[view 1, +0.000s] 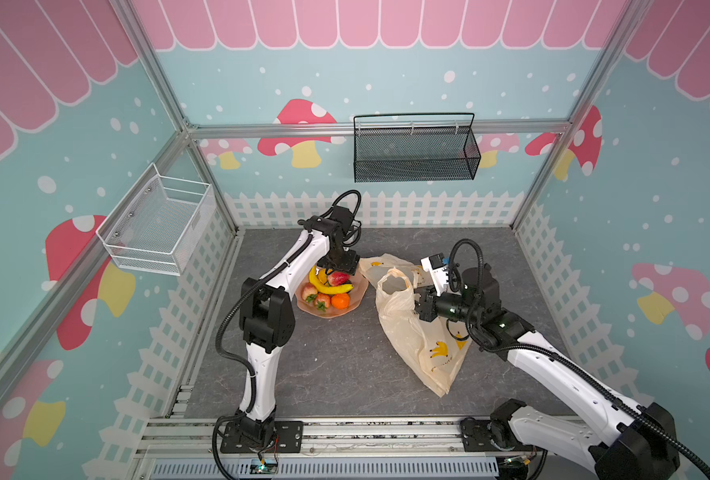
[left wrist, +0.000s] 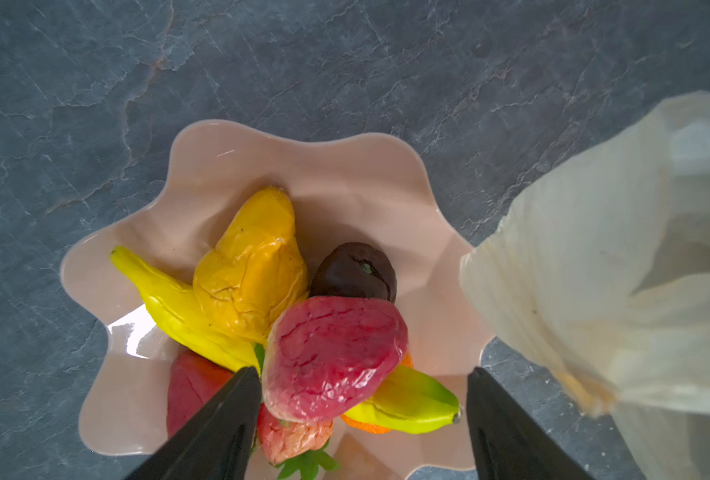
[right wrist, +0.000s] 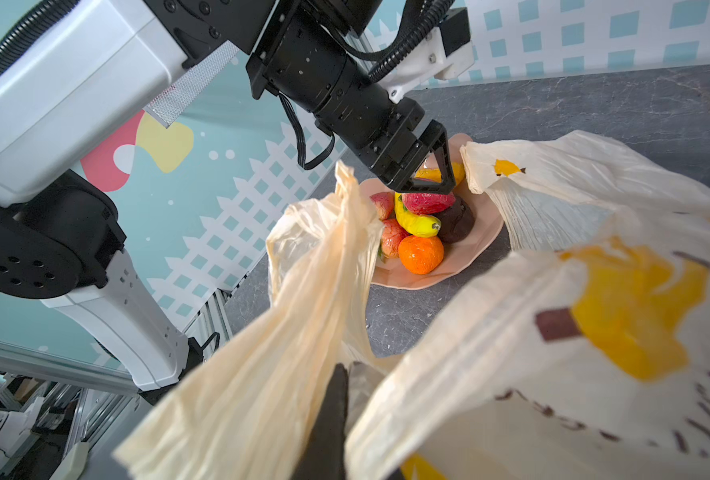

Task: Place the fruits into the plastic bag
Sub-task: 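Move the left gripper over the bowl and lower onto the red strawberry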

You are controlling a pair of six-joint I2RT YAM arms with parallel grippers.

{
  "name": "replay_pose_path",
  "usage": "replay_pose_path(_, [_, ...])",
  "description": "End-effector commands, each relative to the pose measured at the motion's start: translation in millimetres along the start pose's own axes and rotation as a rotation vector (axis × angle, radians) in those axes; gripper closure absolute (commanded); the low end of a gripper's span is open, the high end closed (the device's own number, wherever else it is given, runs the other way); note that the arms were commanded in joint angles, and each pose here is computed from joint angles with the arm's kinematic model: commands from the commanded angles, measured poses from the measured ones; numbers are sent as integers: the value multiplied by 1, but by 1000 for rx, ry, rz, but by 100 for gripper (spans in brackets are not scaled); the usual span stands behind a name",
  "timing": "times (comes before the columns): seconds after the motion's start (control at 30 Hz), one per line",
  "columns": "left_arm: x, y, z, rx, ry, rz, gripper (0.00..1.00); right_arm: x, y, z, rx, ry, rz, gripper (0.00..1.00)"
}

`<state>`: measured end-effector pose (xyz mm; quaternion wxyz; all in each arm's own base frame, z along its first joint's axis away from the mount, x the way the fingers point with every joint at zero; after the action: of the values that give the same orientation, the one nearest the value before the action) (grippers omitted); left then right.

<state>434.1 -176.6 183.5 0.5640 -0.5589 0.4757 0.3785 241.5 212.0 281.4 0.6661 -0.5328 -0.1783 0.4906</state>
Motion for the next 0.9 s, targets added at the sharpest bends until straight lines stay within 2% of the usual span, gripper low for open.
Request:
replay_pose_path(0.0, [7,2,11,64,-74,38,21,-1,0,2,-16,-7,2,100])
replay_pose_path(0.43, [27,2,15,69,-110,70,23,-1,0,2,-16,-6,2,100])
replay_pose_path(0.87, [32,12,20,48,-132,102,29,-1,-2,2,-20,-1,-1,100])
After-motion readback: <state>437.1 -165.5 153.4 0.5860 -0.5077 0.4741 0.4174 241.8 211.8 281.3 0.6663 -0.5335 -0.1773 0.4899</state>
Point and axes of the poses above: each gripper's point midway between its finger pads, its own x axis out along the fingers, its own z axis along the line the jaws close on, y = z × x, the point moved 5 cm from there along -x, back along the fingers, and after that the axes turned 12 degrees about -x, right-handed, at the moved point
